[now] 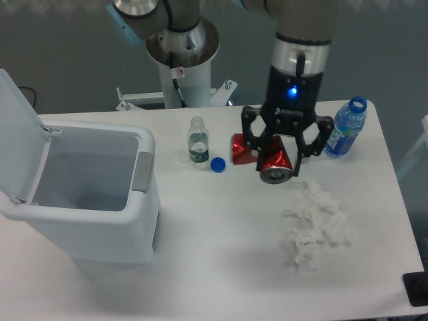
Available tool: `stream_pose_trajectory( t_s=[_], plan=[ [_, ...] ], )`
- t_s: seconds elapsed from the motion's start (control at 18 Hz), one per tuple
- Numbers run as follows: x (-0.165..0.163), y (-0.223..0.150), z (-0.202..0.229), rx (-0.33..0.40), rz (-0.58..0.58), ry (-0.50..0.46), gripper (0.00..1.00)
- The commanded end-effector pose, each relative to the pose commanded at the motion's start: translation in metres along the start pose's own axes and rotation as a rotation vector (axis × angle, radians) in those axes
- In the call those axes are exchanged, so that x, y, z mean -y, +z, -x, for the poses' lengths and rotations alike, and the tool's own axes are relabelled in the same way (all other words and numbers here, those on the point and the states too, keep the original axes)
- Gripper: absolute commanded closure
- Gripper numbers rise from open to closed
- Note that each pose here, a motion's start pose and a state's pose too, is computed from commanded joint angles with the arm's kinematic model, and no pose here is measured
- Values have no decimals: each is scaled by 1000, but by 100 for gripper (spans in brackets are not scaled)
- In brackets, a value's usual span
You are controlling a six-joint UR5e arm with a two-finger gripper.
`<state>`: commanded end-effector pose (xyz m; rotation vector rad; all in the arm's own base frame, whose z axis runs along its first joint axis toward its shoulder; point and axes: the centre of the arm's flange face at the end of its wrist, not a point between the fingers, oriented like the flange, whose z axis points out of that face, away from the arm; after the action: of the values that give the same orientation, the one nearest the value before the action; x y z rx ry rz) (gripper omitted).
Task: Place the cans in the trash can
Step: 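Carry the held red cans over the open white trash bin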
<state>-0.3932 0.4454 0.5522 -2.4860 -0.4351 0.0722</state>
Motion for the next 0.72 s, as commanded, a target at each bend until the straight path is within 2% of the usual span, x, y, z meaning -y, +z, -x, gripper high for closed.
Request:
stream_pose_trajectory(
  t_s=[0.17, 0.33, 0.5, 0.72],
  plan=[
    [11, 0, -38, -30, -18, -27, 37],
    [22, -3, -69, -40, -56, 11, 36],
    [28, 3, -109, -81, -52, 36, 36],
    [32, 7, -140, -113, -48, 63, 36]
  ],
)
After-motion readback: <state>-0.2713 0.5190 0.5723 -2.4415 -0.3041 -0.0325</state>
